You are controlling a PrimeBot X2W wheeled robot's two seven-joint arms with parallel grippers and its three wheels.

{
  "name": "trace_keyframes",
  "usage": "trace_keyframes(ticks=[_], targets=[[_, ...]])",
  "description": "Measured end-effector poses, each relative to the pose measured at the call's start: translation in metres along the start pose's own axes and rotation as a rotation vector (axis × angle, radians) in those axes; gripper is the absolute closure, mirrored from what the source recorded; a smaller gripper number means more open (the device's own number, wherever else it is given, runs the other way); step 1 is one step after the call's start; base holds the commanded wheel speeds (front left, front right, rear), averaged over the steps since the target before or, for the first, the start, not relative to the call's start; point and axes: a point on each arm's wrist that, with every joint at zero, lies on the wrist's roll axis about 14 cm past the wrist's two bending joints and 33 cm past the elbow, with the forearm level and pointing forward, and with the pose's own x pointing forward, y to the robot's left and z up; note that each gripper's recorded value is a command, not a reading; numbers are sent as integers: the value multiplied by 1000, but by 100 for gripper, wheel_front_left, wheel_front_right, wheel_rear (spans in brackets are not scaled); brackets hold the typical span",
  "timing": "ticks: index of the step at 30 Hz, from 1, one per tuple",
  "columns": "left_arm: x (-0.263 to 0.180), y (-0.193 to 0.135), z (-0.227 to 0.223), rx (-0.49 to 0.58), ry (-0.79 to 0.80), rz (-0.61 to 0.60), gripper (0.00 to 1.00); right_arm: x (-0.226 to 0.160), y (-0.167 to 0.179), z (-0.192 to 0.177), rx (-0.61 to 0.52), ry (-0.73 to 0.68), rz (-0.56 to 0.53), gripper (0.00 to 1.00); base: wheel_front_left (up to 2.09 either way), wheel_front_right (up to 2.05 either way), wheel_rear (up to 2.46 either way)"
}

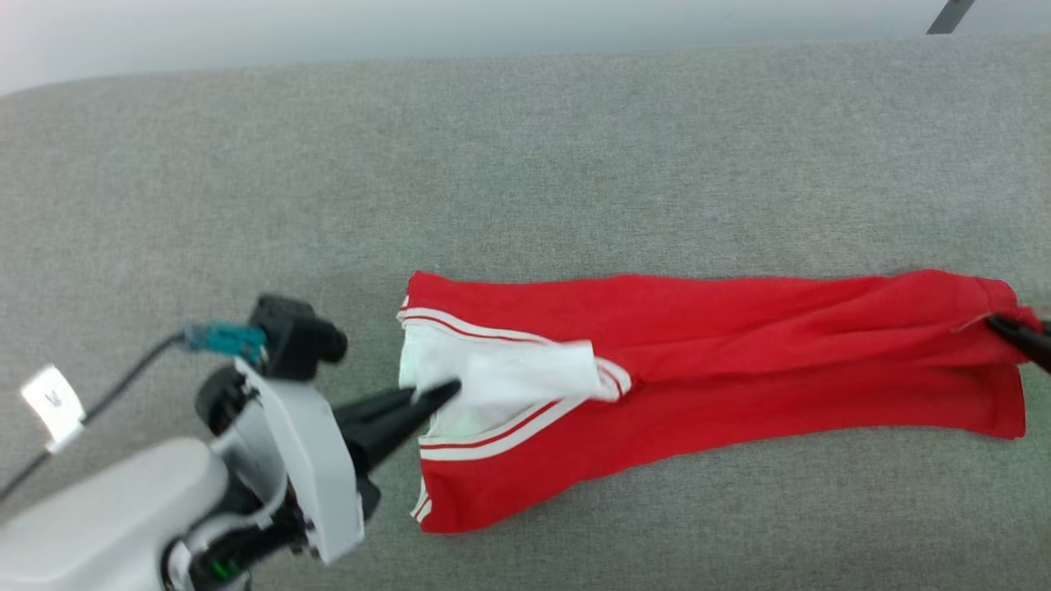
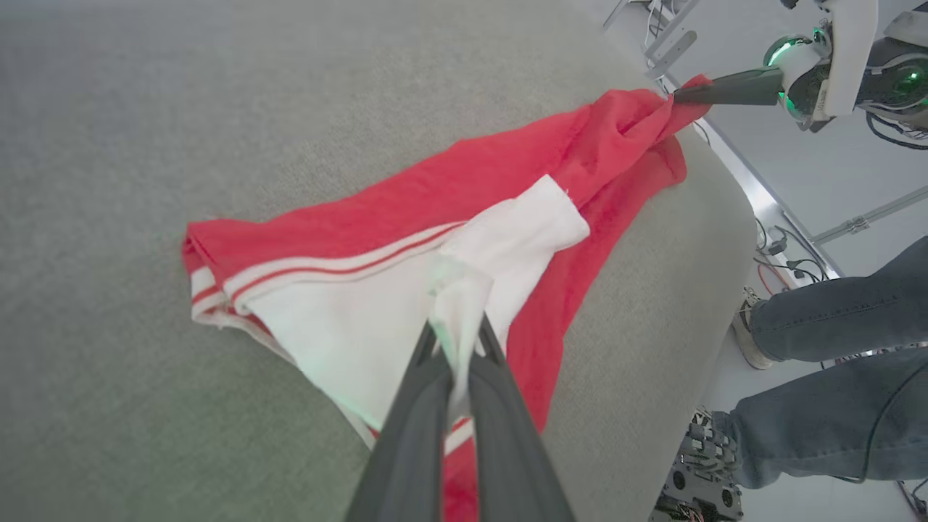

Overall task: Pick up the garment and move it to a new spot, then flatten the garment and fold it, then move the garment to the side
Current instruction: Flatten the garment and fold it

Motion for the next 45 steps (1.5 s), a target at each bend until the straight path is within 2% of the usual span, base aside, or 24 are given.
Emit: trace_keyframes(ticks=[5, 12, 13, 14, 15, 16, 17, 18, 19, 20, 24, 28, 30, 33, 37, 41, 45], targets=[[5, -3, -28, -99, 18, 3, 100, 10, 2, -19, 57, 2, 2, 100, 0, 0, 0], [17, 17, -62, -210, 43, 67, 100, 34, 7, -32, 123, -42, -2, 100, 0, 0, 0], [18, 21, -66, -217, 45, 78, 98, 36, 7, -34, 126, -42, -5, 100, 0, 0, 0], [20, 24, -68, -221, 42, 87, 90, 37, 8, -34, 128, -43, -5, 100, 0, 0, 0], [21, 26, -70, -219, 40, 93, 78, 38, 7, -34, 129, -50, -9, 100, 0, 0, 0], [22, 28, -71, -221, 32, 101, 68, 38, 6, -34, 129, -56, -11, 83, 0, 0, 0], [23, 28, -71, -223, 24, 102, 60, 37, 5, -32, 127, -67, -15, 60, 0, 0, 0], [23, 28, -70, -224, 12, 107, 42, 36, 5, -29, 127, -84, -19, 19, 0, 0, 0], [23, 28, -68, -226, -3, 109, 8, 34, 3, -25, 129, -101, -23, 0, 0, 0, 0], [22, 28, -67, -227, -17, 113, 0, 32, 3, -21, 131, -117, -24, 0, 0, 0, 0], [15, 27, -57, -228, -95, 128, 0, 20, 0, -7, 132, -175, -28, 0, 0, 0, 0], [3, 29, -43, -221, -204, 174, 0, 6, -10, -12, 159, -182, -52, 0, 0, 0, 0], [-5, 34, -44, -211, -228, 221, 0, 2, -13, -14, 170, -190, -62, 0, 0, 0, 0], [-18, 37, -48, -260, -286, 288, 0, -2, -16, -16, 211, -203, -67, 0, 0, 0, 0], [-48, 61, -29, -258, -446, 458, 0, -1, -16, -29, 259, -191, -73, 0, 0, 0, 0], [-71, 60, -44, -290, -526, 554, 0, 3, -15, -35, 282, -194, -73, 0, 0, 0, 0], [-100, 67, -46, -208, -573, 661, 0, 6, -13, -39, 300, -186, -69, 0, 0, 0, 0]])
